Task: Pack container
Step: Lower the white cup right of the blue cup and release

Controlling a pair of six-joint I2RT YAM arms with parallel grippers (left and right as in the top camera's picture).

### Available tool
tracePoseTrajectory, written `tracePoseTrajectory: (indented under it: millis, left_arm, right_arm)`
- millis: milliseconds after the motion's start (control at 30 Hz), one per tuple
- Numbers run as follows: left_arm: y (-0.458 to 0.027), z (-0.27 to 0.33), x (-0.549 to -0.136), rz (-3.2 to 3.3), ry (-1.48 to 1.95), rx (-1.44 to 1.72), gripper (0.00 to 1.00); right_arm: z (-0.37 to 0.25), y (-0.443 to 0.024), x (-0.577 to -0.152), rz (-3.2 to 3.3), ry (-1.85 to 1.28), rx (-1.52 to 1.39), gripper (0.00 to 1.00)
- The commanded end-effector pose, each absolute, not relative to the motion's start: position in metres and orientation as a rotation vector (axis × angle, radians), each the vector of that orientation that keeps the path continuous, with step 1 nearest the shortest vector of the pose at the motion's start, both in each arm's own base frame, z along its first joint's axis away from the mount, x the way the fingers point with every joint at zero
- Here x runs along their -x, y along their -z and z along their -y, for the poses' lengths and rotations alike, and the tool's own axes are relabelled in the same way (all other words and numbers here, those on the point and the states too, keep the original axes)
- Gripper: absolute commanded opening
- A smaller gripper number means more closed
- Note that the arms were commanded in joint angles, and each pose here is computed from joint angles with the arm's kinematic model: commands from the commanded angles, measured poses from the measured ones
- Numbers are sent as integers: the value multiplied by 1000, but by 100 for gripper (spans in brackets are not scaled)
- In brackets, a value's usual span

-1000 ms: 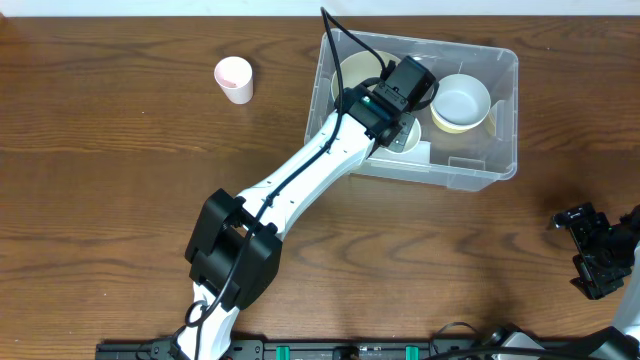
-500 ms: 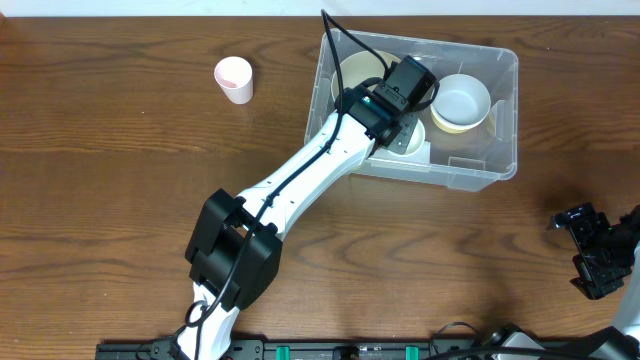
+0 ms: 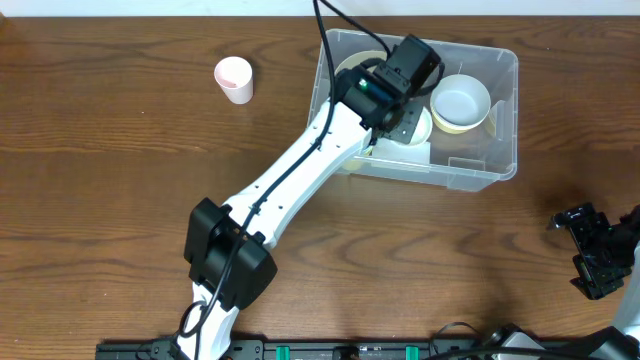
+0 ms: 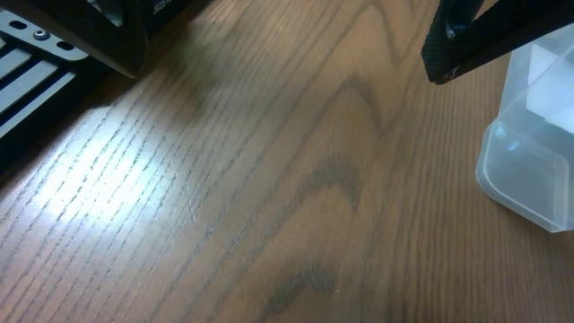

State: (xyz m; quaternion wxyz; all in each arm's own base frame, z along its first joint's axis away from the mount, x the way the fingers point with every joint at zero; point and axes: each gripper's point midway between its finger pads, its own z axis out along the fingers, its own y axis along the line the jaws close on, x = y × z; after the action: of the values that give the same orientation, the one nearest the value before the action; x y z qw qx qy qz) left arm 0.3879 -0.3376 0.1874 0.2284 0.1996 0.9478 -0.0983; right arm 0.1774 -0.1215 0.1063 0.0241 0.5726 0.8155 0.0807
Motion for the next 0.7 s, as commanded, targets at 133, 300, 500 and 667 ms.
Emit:
tracePoseTrajectory:
  millis: [133, 300, 500, 667]
  left_arm:
    - [-184, 346, -392, -2604, 300, -559, 7]
    - [-178, 352, -399, -2587, 311, -555, 7]
    - [-152, 357, -404, -2621, 289, -563, 7]
    - [-135, 361, -408, -2634, 280, -566, 7]
  right_arm:
    - [123, -109, -178, -2492, -256, -1790, 99]
    - [123, -109, -178, -2492, -256, -1790, 99]
    - [123, -109, -178, -2492, -256, -1790, 99]
    - [123, -109, -178, -2492, -256, -1790, 99]
